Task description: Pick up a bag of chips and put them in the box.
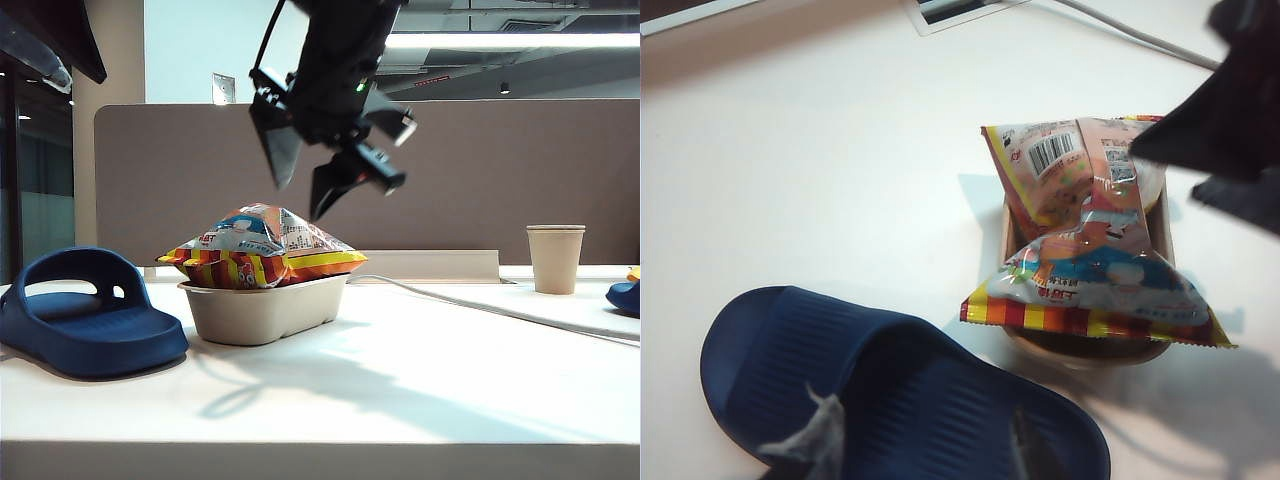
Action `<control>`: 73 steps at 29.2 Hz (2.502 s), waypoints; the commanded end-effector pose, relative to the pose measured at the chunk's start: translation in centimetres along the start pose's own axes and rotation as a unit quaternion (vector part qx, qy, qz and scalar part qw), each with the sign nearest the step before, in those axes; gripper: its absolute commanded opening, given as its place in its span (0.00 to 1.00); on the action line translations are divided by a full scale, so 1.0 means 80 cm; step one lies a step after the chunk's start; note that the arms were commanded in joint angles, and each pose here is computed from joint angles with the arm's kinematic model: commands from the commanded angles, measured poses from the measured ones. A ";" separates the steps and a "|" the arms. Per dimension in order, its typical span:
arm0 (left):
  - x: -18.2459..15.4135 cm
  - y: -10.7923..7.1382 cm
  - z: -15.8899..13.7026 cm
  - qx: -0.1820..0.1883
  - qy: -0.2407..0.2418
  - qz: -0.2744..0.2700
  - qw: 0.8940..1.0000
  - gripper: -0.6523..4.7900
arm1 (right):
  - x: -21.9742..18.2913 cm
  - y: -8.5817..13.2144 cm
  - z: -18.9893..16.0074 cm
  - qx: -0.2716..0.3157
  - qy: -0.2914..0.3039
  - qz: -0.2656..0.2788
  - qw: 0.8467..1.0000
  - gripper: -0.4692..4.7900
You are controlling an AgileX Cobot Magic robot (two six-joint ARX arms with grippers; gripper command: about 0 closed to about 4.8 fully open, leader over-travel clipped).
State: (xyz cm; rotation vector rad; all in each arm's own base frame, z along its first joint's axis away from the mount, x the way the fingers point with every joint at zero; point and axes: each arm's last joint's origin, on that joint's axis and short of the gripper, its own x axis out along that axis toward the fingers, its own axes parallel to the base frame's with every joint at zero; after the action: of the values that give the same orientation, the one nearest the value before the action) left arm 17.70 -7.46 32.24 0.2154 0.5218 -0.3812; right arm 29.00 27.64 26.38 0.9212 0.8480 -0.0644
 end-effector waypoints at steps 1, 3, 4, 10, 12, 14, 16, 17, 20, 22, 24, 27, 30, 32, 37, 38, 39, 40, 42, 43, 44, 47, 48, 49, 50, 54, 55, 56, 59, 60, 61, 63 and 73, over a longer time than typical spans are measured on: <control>-0.002 0.000 0.003 -0.001 -0.011 -0.002 1.000 0.51 | -0.021 0.008 0.015 -0.064 -0.038 0.011 0.997 0.64; -0.002 -0.001 0.004 -0.001 -0.013 -0.019 1.000 0.51 | -0.032 0.010 0.023 -0.106 -0.047 0.016 0.993 0.64; -0.002 -0.002 0.004 -0.001 -0.013 -0.027 1.000 0.51 | -0.036 0.011 0.025 -0.125 -0.048 0.018 0.991 0.64; -0.002 -0.002 0.003 -0.002 -0.013 -0.033 0.999 0.51 | -0.071 0.014 0.040 -0.255 -0.059 0.025 0.965 0.64; -0.002 -0.002 0.003 -0.002 -0.010 -0.033 0.999 0.51 | -0.085 0.014 0.043 -0.306 -0.059 0.022 0.950 0.64; -0.002 -0.002 0.002 -0.002 -0.006 -0.037 0.999 0.51 | -0.098 0.012 0.044 -0.352 -0.057 0.018 0.934 0.64; -0.002 -0.003 0.001 -0.002 -0.004 -0.047 0.999 0.51 | -0.113 0.009 0.047 -0.395 -0.050 0.013 0.917 0.64; -0.002 -0.004 0.001 -0.002 -0.005 -0.054 0.999 0.51 | -0.120 0.007 0.048 -0.412 -0.043 0.013 0.910 0.64; -0.003 -0.005 0.001 -0.005 -0.007 -0.076 0.997 0.51 | -0.145 0.001 0.052 -0.466 -0.028 0.012 0.884 0.64; -0.003 -0.006 0.001 -0.012 -0.007 -0.086 0.996 0.51 | -0.160 -0.002 0.054 -0.496 -0.022 0.011 0.868 0.64; -0.003 -0.007 0.001 -0.013 -0.008 -0.102 0.995 0.51 | -0.176 -0.007 0.056 -0.527 -0.019 0.008 0.849 0.64; -0.003 -0.008 0.002 -0.013 -0.010 -0.118 0.993 0.51 | -0.198 -0.014 0.058 -0.571 -0.003 0.017 0.821 0.64; -0.003 -0.009 0.002 -0.013 -0.011 -0.134 0.991 0.51 | -0.217 -0.022 0.060 -0.601 0.016 0.032 0.799 0.64; -0.004 -0.011 0.002 -0.013 -0.012 -0.151 0.988 0.52 | -0.230 -0.027 0.062 -0.615 0.021 0.037 0.788 0.64; -0.005 -0.013 0.002 -0.013 -0.015 -0.191 0.981 0.51 | -0.260 -0.034 0.069 -0.632 0.003 0.058 0.773 0.64; -0.006 -0.014 0.002 -0.013 -0.016 -0.194 0.981 0.51 | -0.266 -0.035 0.071 -0.631 -0.003 0.063 0.773 0.64; -0.006 -0.014 0.002 -0.016 -0.017 -0.197 0.980 0.51 | -0.274 -0.036 0.072 -0.631 -0.009 0.072 0.772 0.64; -0.007 -0.014 0.002 -0.019 -0.018 -0.196 0.980 0.51 | -0.281 -0.038 0.074 -0.632 -0.012 0.082 0.771 0.64; -0.011 -0.013 0.003 -0.022 -0.023 -0.196 0.980 0.51 | -0.297 -0.043 0.076 -0.631 -0.027 0.102 0.769 0.63; -0.013 -0.013 0.003 -0.021 -0.027 -0.198 0.980 0.51 | -0.304 -0.045 0.077 -0.631 -0.033 0.114 0.767 0.63; -0.016 -0.013 0.003 -0.021 -0.030 -0.198 0.980 0.51 | -0.310 -0.049 0.078 -0.629 -0.039 0.128 0.766 0.63; -0.027 -0.013 0.003 -0.019 -0.045 -0.196 0.979 0.51 | -0.329 -0.067 0.077 -0.620 -0.056 0.181 0.761 0.63; -0.031 -0.013 0.004 -0.018 -0.050 -0.196 0.979 0.51 | -0.332 -0.073 0.077 -0.618 -0.063 0.190 0.760 0.63; -0.035 -0.013 0.004 -0.017 -0.056 -0.196 0.979 0.51 | -0.335 -0.081 0.076 -0.617 -0.071 0.197 0.759 0.63; -0.041 -0.012 0.004 -0.016 -0.063 -0.195 0.979 0.51 | -0.338 -0.091 0.075 -0.617 -0.080 0.203 0.756 0.63; -0.060 -0.012 0.000 -0.016 -0.078 -0.194 0.978 0.51 | -0.339 -0.126 0.069 -0.613 -0.096 0.215 0.754 0.63; -0.064 -0.012 -0.002 -0.015 -0.079 -0.194 0.978 0.51 | -0.337 -0.136 0.066 -0.612 -0.100 0.218 0.754 0.63; -0.068 -0.012 -0.003 -0.015 -0.081 -0.193 0.978 0.51 | -0.336 -0.143 0.065 -0.610 -0.104 0.220 0.754 0.63; -0.082 -0.012 -0.007 -0.014 -0.090 -0.193 0.977 0.51 | -0.333 -0.163 0.060 -0.604 -0.119 0.233 0.753 0.63; -0.088 -0.012 -0.009 -0.015 -0.097 -0.192 0.976 0.51 | -0.332 -0.169 0.059 -0.602 -0.123 0.236 0.752 0.63; -0.093 -0.011 -0.009 -0.018 -0.103 -0.192 0.976 0.51 | -0.331 -0.175 0.057 -0.601 -0.127 0.240 0.752 0.63; -0.104 -0.011 -0.011 -0.022 -0.119 -0.192 0.974 0.52 | -0.330 -0.184 0.054 -0.600 -0.126 0.251 0.749 0.63; -0.172 -0.010 -0.041 -0.029 -0.188 -0.175 0.966 0.52 | -0.321 -0.209 0.045 -0.601 -0.111 0.267 0.745 0.61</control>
State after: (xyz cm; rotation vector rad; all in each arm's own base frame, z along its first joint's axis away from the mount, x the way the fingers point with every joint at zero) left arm 5.41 -3.39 36.81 -0.0114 0.1741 -0.7499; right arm 7.25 6.96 33.26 -0.1438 0.2424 0.7625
